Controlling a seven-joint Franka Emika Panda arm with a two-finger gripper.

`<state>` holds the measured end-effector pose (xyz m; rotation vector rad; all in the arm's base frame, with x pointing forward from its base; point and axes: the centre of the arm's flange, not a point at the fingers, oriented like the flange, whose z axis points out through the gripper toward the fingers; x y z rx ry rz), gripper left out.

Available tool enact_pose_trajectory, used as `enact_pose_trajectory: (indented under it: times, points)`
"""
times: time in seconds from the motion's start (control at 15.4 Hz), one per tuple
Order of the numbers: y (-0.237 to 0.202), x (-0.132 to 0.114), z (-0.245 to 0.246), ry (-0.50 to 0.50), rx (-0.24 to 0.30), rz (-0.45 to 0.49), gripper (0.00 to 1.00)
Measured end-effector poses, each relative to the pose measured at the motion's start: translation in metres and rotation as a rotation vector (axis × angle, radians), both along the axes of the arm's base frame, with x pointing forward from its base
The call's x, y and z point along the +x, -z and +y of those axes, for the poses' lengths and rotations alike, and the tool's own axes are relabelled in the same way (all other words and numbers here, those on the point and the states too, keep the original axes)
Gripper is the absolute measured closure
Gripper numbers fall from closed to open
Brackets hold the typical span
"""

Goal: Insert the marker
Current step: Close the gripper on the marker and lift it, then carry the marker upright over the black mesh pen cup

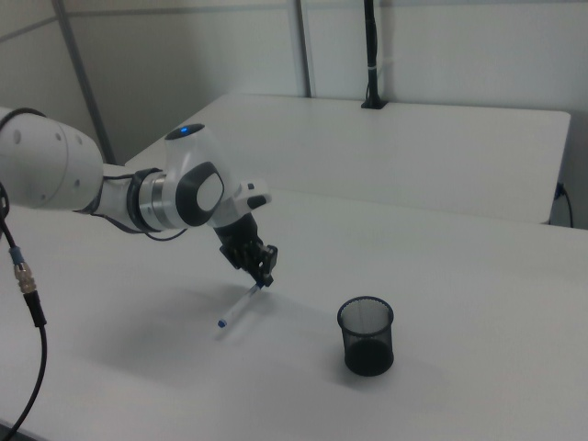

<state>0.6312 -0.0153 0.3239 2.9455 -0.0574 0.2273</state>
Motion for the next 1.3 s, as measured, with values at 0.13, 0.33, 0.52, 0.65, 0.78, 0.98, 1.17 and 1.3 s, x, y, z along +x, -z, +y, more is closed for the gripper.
enact_pose_trajectory:
  times: [0.13,0.33,0.52,0.65,0.78,0.98,1.17,1.3]
  points:
    - [-0.04,0.0,-0.017,0.041,-0.005,-0.042,0.8]
    - [-0.127,-0.017,-0.051,0.129,0.037,-0.14,0.8]
    - [-0.193,-0.041,-0.086,0.182,0.055,-0.235,0.8]
    - [-0.215,-0.054,-0.108,0.211,0.044,-0.271,0.8]
    - [-0.228,-0.059,-0.129,0.235,0.034,-0.328,0.8]
    - [-0.238,-0.065,-0.166,0.248,0.005,-0.428,0.8]
    - [-0.241,-0.075,-0.201,0.216,-0.049,-0.511,0.8]
    - [-0.234,-0.08,-0.214,0.179,-0.084,-0.56,0.8]
